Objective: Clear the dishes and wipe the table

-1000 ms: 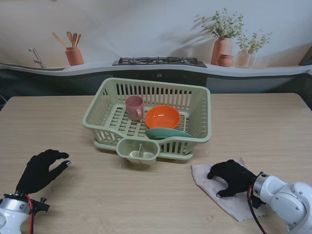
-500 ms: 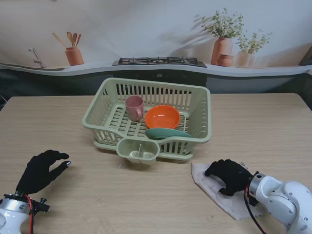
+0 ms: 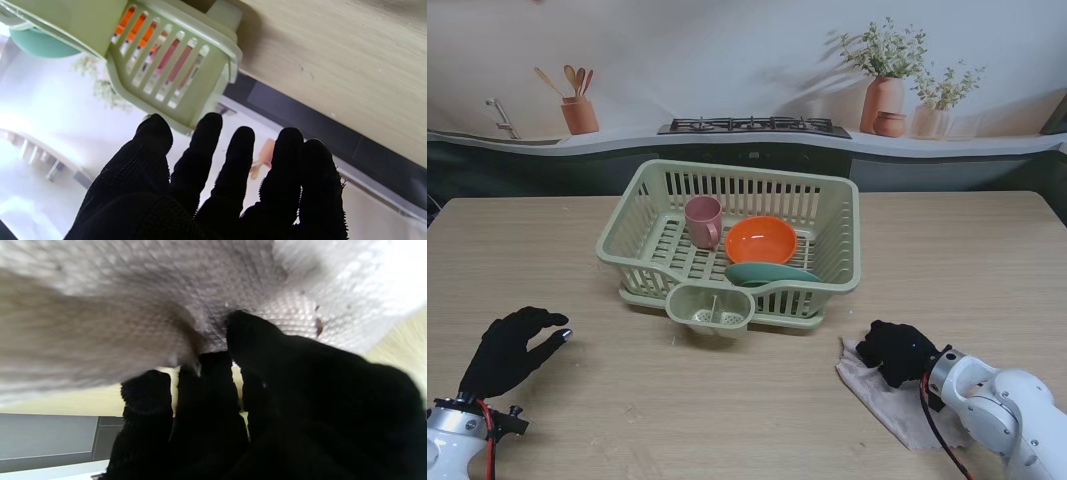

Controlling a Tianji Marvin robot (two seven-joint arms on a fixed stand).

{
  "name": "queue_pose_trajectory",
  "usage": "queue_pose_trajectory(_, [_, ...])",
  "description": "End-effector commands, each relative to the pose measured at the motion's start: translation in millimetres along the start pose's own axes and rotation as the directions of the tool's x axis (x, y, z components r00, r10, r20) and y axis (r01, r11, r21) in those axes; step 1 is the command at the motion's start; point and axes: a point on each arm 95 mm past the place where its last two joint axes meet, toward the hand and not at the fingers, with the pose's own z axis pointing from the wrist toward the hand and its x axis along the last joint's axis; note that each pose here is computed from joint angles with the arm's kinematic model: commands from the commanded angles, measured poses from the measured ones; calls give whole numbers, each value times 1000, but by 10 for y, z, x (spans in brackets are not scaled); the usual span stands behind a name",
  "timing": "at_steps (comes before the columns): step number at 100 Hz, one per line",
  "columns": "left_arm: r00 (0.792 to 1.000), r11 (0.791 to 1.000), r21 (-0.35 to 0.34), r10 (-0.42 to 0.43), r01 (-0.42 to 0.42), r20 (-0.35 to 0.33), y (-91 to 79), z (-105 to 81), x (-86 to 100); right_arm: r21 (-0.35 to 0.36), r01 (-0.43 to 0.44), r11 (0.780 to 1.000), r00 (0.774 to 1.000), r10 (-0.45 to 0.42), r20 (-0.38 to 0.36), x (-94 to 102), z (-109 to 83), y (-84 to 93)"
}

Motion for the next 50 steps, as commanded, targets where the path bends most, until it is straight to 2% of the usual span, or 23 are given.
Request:
queue_pose_trajectory(1, [1000, 1000, -7, -9, 9, 0, 17, -15, 13, 168, -18, 986, 999, 11, 41, -49, -140, -565])
queue_pose_trajectory(25, [1000, 1000, -7, -13, 13, -2, 18, -17, 13, 103, 27, 994, 988, -42, 151, -269, -93, -549])
queue_pose_trajectory(50, [1000, 1000, -7, -14, 14, -1, 21, -19, 15, 25, 34, 999, 963, -39, 266, -447, 61, -445])
